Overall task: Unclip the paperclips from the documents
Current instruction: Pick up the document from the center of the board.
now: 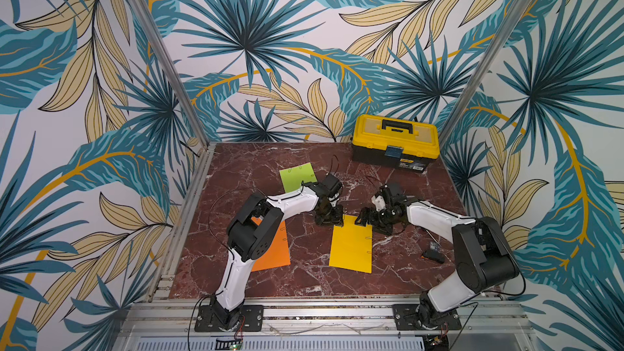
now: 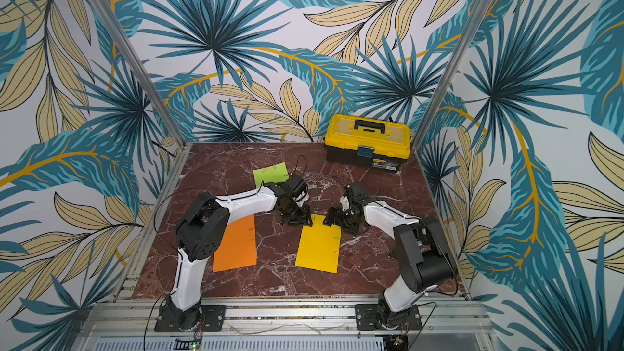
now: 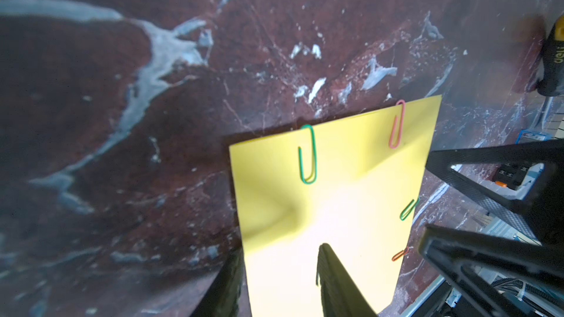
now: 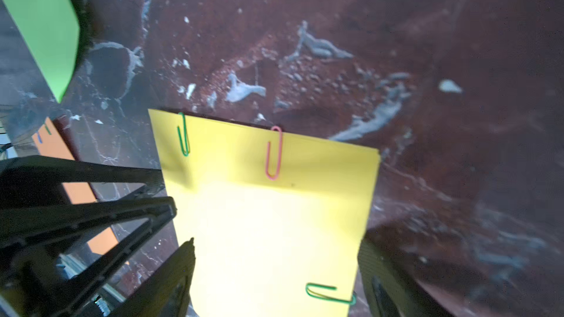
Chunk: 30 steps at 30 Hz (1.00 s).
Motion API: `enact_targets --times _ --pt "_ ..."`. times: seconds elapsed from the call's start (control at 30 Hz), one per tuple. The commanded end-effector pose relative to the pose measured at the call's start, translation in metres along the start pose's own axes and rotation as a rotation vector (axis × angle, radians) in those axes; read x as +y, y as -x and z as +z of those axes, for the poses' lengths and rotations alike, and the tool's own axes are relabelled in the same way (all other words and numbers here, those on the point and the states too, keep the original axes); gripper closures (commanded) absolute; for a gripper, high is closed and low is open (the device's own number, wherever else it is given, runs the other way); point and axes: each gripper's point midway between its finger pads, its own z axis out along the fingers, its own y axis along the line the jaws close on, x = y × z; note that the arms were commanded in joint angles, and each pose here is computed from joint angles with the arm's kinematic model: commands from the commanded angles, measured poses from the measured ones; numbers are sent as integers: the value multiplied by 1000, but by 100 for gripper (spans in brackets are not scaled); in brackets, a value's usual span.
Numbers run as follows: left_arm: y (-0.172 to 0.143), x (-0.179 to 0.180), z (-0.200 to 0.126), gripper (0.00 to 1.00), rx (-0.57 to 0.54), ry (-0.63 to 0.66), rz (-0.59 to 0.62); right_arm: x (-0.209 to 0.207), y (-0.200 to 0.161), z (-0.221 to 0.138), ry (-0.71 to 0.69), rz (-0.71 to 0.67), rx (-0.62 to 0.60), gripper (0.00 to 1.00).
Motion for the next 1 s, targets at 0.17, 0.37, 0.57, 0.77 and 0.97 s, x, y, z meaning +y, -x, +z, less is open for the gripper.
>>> enact_targets --times 0.17,0.37,0.57,0.77,0.97 --pt "-20 20 12 58 54 69 -22 -46 -50 0 -184 89 137 15" --pt "-25 21 18 58 82 58 -27 -32 -63 14 -166 33 205 16" --pt "-30 22 19 59 97 53 -28 -28 -62 31 -144 39 217 16" --pt "-34 22 23 59 116 40 -31 -17 -53 41 -100 24 222 15" --pt "-33 21 25 59 117 32 -42 -8 -48 48 -59 7 226 15"
